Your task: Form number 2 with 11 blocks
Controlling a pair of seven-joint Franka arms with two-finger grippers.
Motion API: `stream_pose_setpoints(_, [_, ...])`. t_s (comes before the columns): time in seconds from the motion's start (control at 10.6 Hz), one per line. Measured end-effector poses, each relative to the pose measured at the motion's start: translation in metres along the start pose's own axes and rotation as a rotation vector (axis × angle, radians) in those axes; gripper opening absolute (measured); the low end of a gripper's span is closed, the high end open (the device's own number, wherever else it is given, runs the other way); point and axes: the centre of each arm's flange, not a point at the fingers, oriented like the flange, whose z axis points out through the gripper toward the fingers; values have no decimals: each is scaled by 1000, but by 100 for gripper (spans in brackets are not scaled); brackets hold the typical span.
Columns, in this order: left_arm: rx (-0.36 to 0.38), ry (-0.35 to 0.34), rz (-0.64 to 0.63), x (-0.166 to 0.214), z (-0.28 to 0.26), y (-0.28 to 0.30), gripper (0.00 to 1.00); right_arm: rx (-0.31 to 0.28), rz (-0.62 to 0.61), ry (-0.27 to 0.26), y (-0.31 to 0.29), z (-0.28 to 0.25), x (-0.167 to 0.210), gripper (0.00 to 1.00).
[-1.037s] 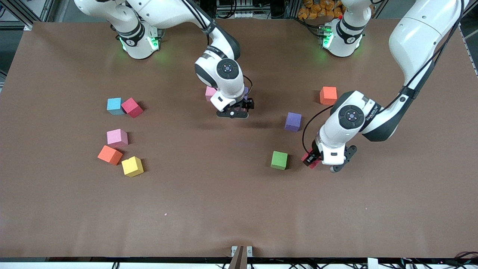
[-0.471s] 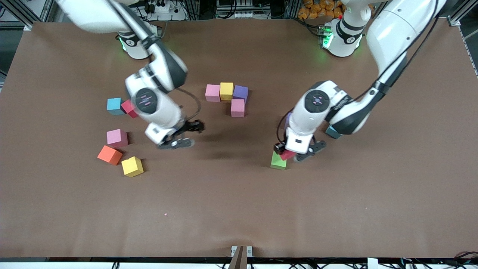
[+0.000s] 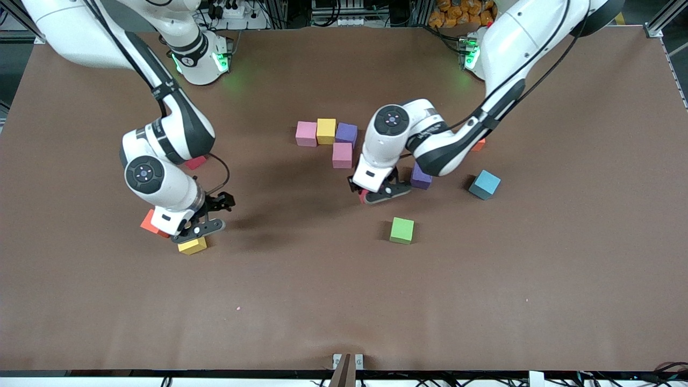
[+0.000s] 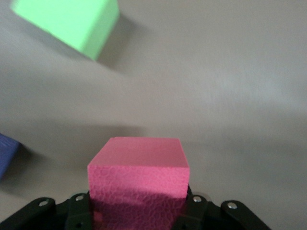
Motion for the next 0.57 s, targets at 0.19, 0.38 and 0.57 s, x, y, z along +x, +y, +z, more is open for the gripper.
stream_pose_setpoints(0.19, [25,11,68,-26,23,10,59,6,-59,-9,23,12,-3,100])
stream_pose_setpoints(0.38, [44,31,119,-44,48,16,59,16,-104,-5,49,19,-5,100])
stream_pose_setpoints(0.57, [35,37,125,-46,55,26,59,15,-115,16,65,21,0,100])
